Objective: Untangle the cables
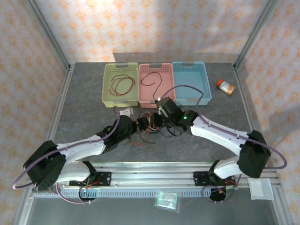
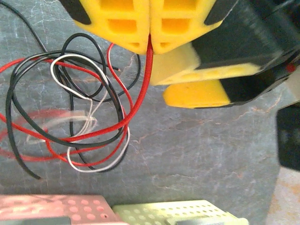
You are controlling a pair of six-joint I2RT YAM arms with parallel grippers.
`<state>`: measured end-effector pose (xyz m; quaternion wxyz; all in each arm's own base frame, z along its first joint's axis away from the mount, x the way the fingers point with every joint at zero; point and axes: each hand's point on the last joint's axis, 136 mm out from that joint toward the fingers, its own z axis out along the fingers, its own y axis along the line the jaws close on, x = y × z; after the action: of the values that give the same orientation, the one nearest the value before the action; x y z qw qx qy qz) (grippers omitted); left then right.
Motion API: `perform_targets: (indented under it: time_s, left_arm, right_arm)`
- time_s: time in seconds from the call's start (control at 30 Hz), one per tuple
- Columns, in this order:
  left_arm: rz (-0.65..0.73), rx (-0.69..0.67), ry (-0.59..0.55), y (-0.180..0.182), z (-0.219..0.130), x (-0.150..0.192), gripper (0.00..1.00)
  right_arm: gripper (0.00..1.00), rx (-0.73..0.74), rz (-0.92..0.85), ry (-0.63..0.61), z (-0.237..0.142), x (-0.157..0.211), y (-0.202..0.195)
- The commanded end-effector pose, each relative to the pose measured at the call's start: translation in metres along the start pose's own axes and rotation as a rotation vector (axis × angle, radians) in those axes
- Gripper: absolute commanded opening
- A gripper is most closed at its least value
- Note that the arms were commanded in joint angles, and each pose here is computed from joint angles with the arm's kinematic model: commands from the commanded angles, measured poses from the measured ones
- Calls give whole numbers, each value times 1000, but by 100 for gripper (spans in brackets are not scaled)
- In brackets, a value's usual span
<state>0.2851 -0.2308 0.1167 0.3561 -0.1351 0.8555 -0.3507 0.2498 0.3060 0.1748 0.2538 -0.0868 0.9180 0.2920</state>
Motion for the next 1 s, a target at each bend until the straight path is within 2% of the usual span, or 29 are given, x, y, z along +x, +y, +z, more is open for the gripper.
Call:
perform_targets:
  time_s: [0.0,0.53,0.67,0.9,0.97]
  left_arm:
    - [30,-19,-24,0,4,-11,75]
    - [63,-98,21,12,37,-8,75]
    - [78,-179,39,28,45,-9,75]
    - [80,-228,91,43,58,1,74]
    - [78,-239,104,48,60,5,74]
  right_arm:
    - [0,-48,-61,-58,-25,-17,19]
    - [0,-265,-120,-154,-86,-49,77]
    - [0,-296,-147,-178,-106,-56,87]
    - [0,-301,-177,-251,-135,-73,97]
    - [0,-320,-186,-288,-153,-79,101]
